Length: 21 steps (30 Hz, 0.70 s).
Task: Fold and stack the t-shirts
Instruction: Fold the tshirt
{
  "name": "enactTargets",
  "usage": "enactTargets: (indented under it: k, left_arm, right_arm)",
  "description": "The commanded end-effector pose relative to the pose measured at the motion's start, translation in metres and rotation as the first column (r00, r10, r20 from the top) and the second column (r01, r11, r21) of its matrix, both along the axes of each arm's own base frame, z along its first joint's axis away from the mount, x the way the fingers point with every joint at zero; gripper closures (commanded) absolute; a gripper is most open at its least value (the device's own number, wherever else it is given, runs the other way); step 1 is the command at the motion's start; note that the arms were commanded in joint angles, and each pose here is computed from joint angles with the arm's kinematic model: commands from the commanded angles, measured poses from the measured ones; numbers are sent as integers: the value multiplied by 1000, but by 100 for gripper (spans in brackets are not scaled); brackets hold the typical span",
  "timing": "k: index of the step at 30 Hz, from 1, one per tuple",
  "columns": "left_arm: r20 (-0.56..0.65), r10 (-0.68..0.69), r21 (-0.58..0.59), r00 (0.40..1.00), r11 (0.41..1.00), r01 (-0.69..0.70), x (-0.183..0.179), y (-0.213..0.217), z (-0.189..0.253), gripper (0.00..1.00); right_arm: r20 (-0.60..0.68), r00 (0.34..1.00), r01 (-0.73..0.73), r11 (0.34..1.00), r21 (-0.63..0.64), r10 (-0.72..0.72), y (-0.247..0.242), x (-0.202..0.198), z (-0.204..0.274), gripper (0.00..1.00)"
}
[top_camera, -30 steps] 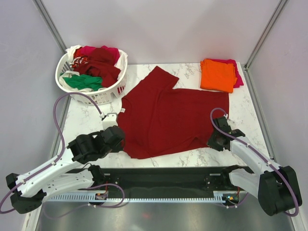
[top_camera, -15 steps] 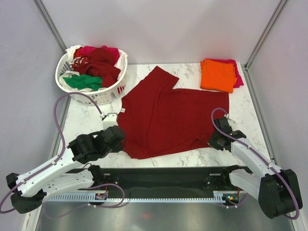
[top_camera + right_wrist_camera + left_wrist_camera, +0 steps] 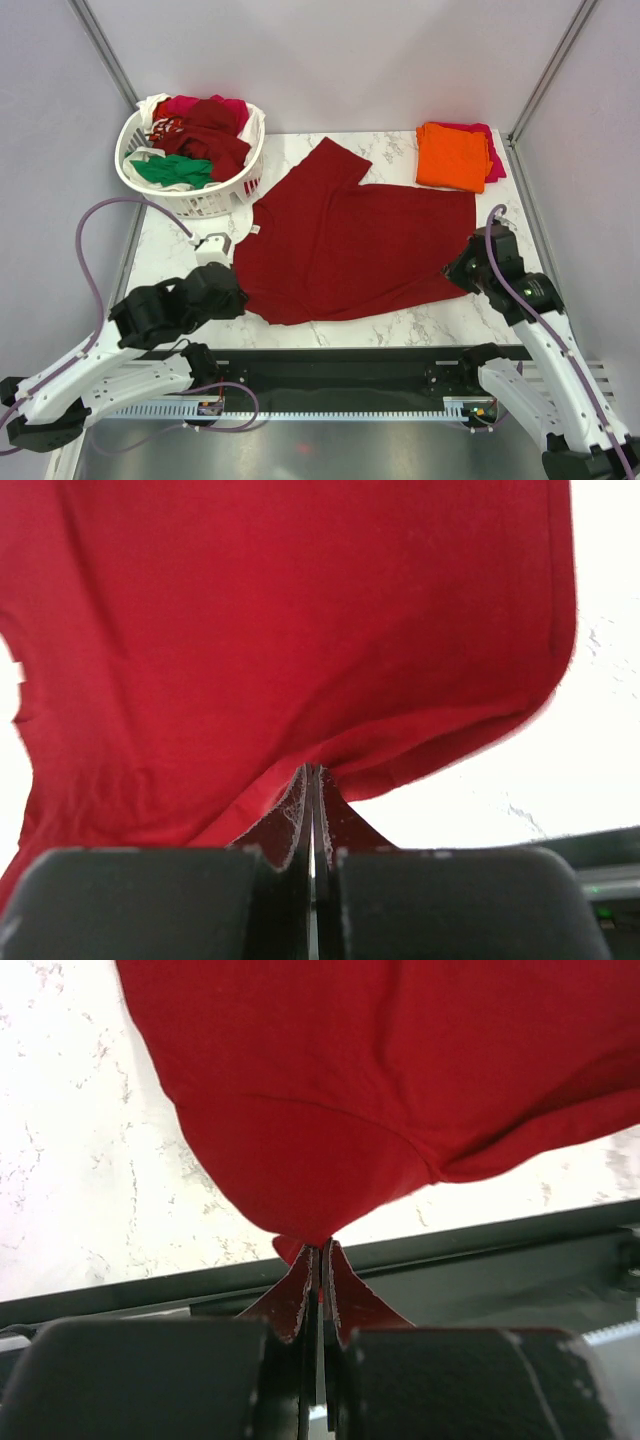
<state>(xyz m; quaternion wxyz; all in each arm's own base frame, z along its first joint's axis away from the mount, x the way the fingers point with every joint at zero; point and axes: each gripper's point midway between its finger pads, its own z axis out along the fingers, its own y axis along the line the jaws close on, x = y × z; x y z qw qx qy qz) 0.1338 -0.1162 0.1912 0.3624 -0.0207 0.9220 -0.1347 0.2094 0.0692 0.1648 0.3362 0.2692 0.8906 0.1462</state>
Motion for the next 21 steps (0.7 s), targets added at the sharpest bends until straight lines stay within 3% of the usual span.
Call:
enactTargets:
  k: [1,10,17,21]
  left_arm:
    - [18,-18,-77,1000,997,20,-10,5,30,98]
    - [45,13,-139,999,990,-7,-22,25,56,98]
    - [39,24,-42,999,999,-22,-13,27,58,96]
    - [43,-57,86,997,995,53,7,4,60,98]
  right_arm:
    - [-31,1000,3,1000,-18,-4,-12,-38,19,100]
    - [2,1000,20,1000,19,-20,-23,-88,33,100]
    - [69,993,93,996,2,-93,-36,-87,50,100]
    - [112,978,185,978,-98,-174,-56,-62,66,100]
